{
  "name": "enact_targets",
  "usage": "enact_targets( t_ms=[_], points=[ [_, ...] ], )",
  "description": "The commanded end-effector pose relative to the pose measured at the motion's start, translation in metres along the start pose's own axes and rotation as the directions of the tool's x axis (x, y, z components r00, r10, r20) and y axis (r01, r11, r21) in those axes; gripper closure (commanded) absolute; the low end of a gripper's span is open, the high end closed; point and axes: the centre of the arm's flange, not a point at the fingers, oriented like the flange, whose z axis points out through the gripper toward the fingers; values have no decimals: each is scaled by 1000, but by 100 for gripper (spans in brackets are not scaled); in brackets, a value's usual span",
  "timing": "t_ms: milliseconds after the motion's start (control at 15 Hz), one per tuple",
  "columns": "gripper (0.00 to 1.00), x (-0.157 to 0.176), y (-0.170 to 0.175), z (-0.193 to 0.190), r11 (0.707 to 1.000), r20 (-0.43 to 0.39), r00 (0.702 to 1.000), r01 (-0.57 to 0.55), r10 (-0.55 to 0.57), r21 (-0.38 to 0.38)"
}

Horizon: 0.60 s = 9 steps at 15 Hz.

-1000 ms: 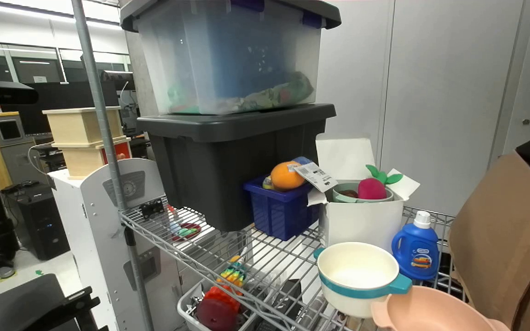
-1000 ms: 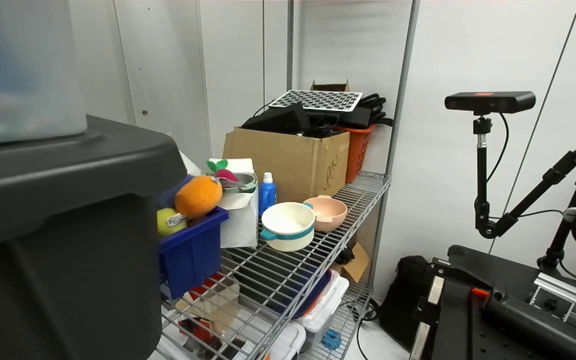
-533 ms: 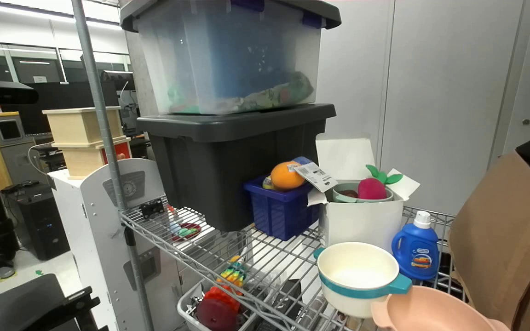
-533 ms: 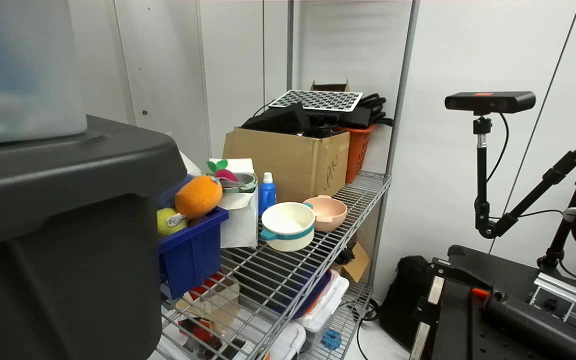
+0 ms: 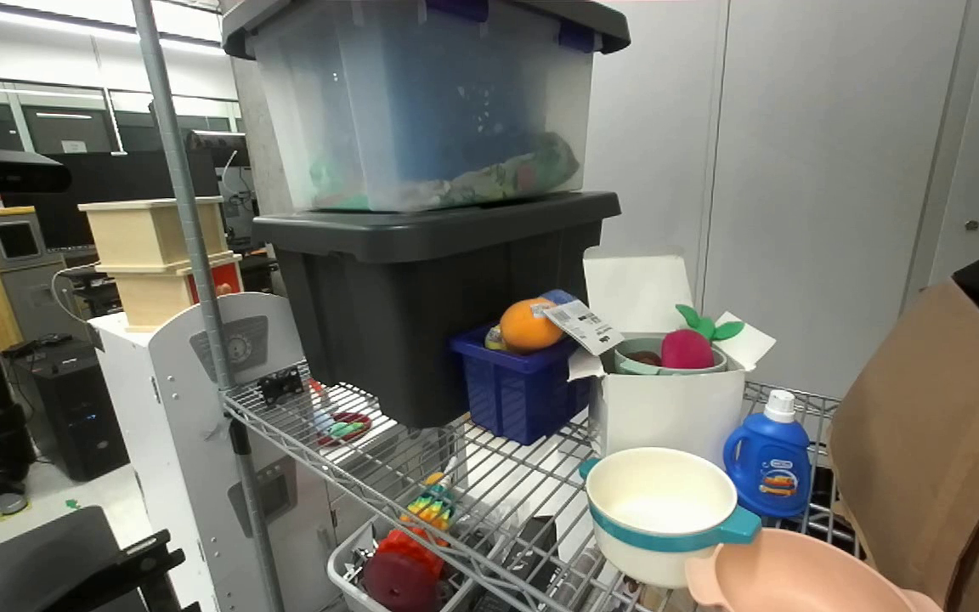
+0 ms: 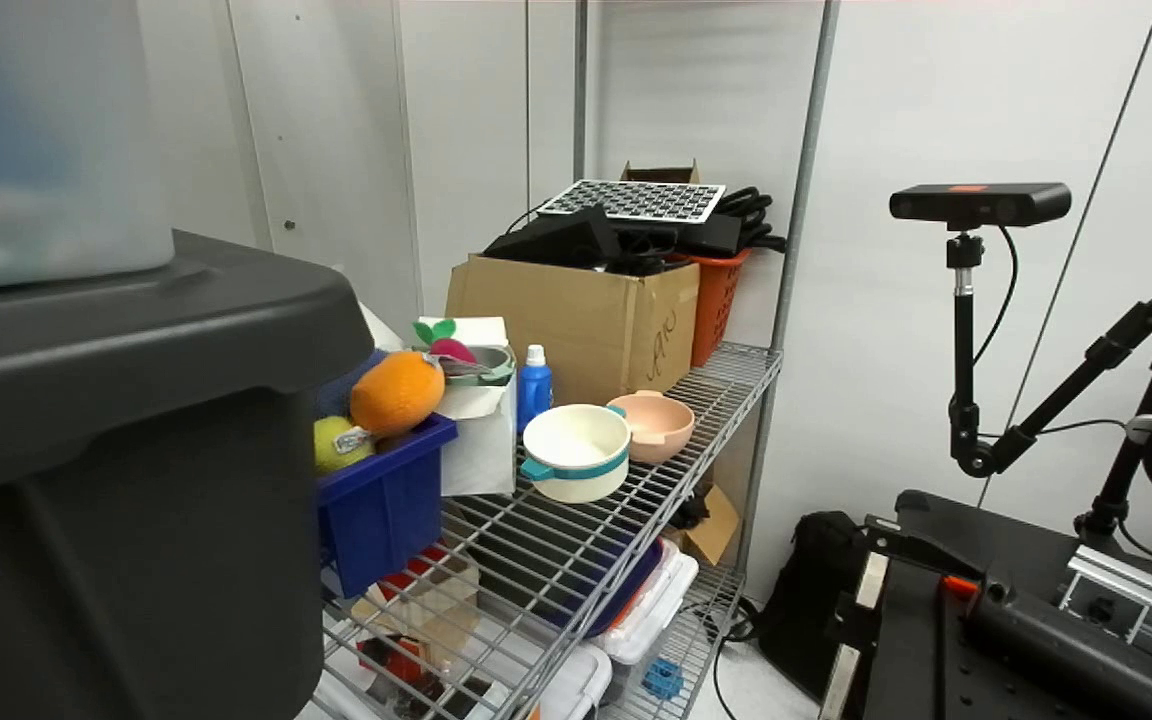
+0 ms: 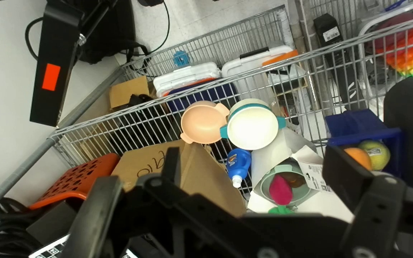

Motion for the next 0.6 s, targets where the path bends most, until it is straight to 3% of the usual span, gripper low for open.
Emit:
enact_targets(
  t_ms=[0, 533],
  points=[
    [0, 0, -7, 15, 1000, -4, 1000, 9, -9, -12],
    [0, 15, -41, 76, 998, 71, 995, 63, -65, 24]
  ],
)
